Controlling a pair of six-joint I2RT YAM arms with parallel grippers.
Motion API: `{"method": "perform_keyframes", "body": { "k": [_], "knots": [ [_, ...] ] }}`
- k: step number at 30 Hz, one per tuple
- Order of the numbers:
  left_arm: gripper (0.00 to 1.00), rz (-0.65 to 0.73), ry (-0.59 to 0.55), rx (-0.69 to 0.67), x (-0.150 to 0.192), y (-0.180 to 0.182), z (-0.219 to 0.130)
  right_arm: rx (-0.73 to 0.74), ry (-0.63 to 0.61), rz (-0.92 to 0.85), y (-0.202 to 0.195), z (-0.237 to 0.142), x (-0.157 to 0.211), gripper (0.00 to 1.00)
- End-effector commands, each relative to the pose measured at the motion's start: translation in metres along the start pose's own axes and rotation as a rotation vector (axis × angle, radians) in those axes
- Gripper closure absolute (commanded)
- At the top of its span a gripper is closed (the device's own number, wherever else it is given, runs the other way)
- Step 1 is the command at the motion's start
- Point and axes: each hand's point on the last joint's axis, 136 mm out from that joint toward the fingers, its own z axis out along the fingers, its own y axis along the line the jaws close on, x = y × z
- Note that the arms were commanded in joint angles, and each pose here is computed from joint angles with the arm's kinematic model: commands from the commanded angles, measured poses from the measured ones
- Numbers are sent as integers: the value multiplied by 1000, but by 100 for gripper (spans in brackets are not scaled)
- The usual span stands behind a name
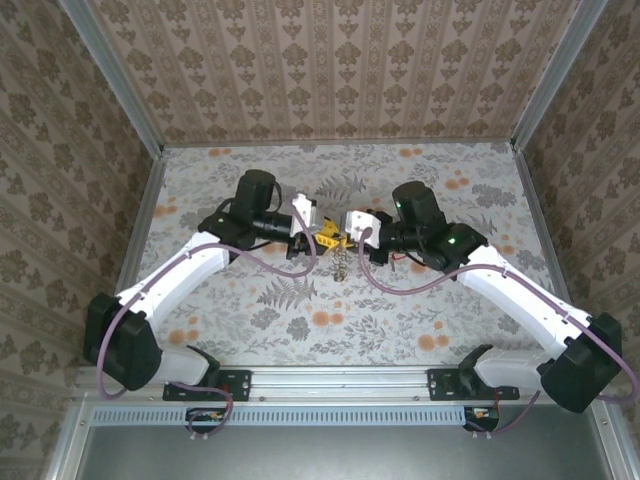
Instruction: Put the keys on the keyring
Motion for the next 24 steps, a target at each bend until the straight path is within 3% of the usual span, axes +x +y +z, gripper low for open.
{"method": "perform_keyframes", "body": {
  "k": [1, 5, 9, 12, 16, 18, 24],
  "knots": [
    [74, -24, 51, 2, 13, -2, 10, 11, 116, -18, -3, -3, 12, 100],
    [76, -19, 62, -3, 14, 0, 16, 4, 131, -6, -5, -1, 10, 100],
    [100, 5, 60, 2, 11, -3, 17, 3, 119, 1, -5, 0, 7, 100],
    [100, 24, 60, -9, 9, -3, 15, -16, 79, -1, 1, -1, 6, 100],
    [100, 42, -15, -12, -3, -5, 8, -55, -72, 51, 9, -13, -3, 83],
    [100, 45, -73, -1, -11, -7, 3, -74, -162, 80, 11, -21, -10, 79],
    [100, 70, -190, 46, -31, -13, -6, -89, -284, 124, 15, -26, -13, 78]
  ]
}}
